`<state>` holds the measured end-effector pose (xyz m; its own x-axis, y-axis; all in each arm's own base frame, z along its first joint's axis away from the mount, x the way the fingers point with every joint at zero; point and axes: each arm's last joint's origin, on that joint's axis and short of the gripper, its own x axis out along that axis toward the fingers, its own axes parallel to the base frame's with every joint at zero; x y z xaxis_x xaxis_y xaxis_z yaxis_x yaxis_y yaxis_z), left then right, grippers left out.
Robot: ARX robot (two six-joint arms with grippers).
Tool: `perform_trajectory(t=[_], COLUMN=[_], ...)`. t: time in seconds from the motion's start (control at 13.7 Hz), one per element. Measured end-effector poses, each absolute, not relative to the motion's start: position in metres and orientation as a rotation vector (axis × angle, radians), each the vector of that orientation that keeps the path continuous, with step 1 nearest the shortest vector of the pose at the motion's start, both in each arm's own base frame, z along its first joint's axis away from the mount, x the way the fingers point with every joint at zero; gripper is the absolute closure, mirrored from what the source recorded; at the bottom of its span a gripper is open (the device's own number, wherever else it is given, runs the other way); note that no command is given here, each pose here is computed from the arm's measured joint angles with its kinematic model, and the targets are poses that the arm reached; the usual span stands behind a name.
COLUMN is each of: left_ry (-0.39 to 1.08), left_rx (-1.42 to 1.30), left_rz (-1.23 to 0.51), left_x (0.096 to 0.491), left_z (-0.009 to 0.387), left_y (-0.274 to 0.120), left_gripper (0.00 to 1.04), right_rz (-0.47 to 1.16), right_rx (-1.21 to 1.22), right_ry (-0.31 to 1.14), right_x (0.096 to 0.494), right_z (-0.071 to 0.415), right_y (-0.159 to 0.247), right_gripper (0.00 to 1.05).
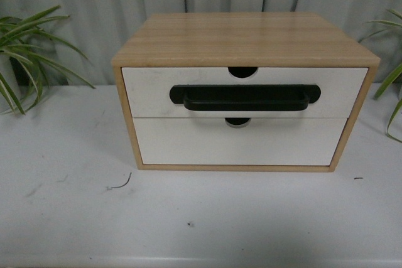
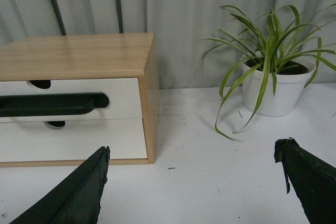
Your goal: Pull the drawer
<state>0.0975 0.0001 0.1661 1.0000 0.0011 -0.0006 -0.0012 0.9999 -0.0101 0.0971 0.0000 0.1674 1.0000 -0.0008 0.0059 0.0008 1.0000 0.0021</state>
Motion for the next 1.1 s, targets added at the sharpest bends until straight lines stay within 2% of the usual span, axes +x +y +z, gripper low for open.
perform_trajectory(t=[0.37, 0.44, 0.51, 0.58, 0.73, 0.95, 1.1], left_ry=[0.001, 0.078, 0.289, 0.376, 0.309, 0.262, 0.226], left_rx=[-0.010, -0.036, -0.079, -0.118, -0.201, -0.270, -0.247], left_rz=[0.001, 0.045, 0.164, 0.291, 0.442, 0.374, 0.304], left_x=[0.098, 0.097, 0.098, 0.103, 0.115, 0.163, 0.213], left_z=[0.166, 0.164, 0.167, 0.174, 0.180, 0.202, 0.228], left_y=[0.000, 0.000, -0.005, -0.008, -0.003, 0.000, 0.001], left_gripper=[0.07, 0.07, 0.07, 0.07, 0.07, 0.07, 0.07], right_rz=[-0.001, 0.031, 0.061, 0.080, 0.091, 0.108, 0.119], right_rx=[0.002, 0.032, 0.077, 0.096, 0.089, 0.044, 0.004], right_ry=[-0.006, 0.052, 0.097, 0.094, 0.031, -0.036, -0.026], right_x=[0.097, 0.098, 0.105, 0.112, 0.132, 0.184, 0.228], right_z=[0.167, 0.165, 0.164, 0.168, 0.187, 0.212, 0.226], right_y=[0.000, 0.000, -0.002, -0.003, -0.004, -0.003, 0.000], right_gripper=[0.06, 0.06, 0.06, 0.06, 0.06, 0.06, 0.06])
